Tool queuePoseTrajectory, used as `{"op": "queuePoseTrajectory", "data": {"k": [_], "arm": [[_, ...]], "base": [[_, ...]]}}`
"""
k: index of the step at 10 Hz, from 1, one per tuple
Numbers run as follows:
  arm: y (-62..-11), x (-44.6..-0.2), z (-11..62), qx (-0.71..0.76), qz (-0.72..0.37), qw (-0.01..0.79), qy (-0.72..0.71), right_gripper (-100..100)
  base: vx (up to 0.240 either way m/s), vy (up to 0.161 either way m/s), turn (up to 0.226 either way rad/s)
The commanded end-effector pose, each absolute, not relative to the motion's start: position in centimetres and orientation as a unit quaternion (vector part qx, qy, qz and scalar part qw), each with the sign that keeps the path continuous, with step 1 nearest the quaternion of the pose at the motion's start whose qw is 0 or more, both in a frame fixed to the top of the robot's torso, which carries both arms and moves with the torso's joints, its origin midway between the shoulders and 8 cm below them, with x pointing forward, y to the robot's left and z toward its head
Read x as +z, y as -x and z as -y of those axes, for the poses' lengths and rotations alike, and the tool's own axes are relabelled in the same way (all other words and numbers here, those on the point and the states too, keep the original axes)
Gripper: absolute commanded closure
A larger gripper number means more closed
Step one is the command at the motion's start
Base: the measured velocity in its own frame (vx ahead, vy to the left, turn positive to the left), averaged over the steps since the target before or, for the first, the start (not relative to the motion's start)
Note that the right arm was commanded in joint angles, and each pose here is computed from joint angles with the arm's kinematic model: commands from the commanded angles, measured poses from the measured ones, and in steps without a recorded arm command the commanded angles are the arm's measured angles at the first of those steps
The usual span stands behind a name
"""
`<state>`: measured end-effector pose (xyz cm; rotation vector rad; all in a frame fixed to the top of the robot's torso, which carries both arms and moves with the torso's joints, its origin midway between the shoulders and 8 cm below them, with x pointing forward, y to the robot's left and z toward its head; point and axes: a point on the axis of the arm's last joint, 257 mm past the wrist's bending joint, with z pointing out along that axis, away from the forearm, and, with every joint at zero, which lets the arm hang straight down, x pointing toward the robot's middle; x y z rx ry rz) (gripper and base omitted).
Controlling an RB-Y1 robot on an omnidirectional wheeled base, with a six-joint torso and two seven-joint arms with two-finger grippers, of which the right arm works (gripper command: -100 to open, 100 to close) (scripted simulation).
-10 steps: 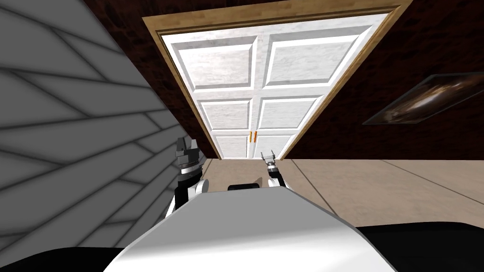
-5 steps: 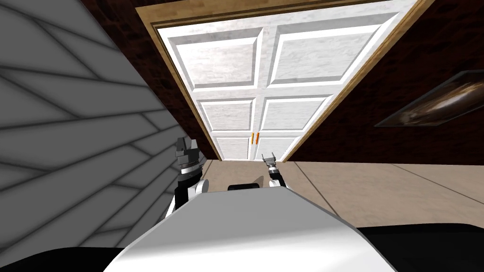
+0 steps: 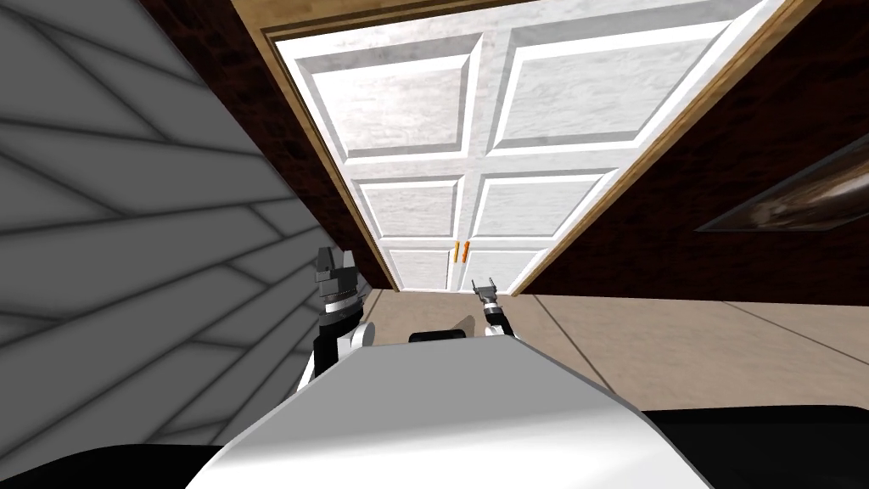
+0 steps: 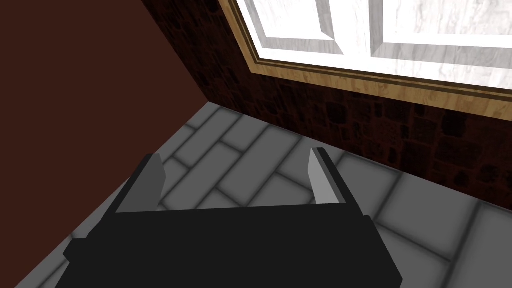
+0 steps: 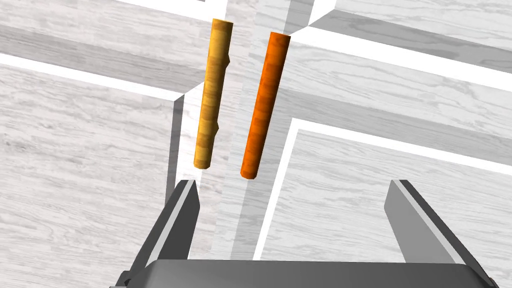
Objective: Pull the door open
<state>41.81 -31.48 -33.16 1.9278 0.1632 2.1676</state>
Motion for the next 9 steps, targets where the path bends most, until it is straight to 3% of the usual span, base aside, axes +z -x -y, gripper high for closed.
{"op": "queuePoseTrajectory", "data": {"k": [1,9], "arm": [[-41.6,-34.1,32.2,0.736,-0.042,0.108,-0.667,-100],[-40.7,-37.7,35.0,0.715,0.016,0.073,-0.696,-100]], "base": [[0.085,0.02,0.029],[0.106,0.011,0.027]]}}
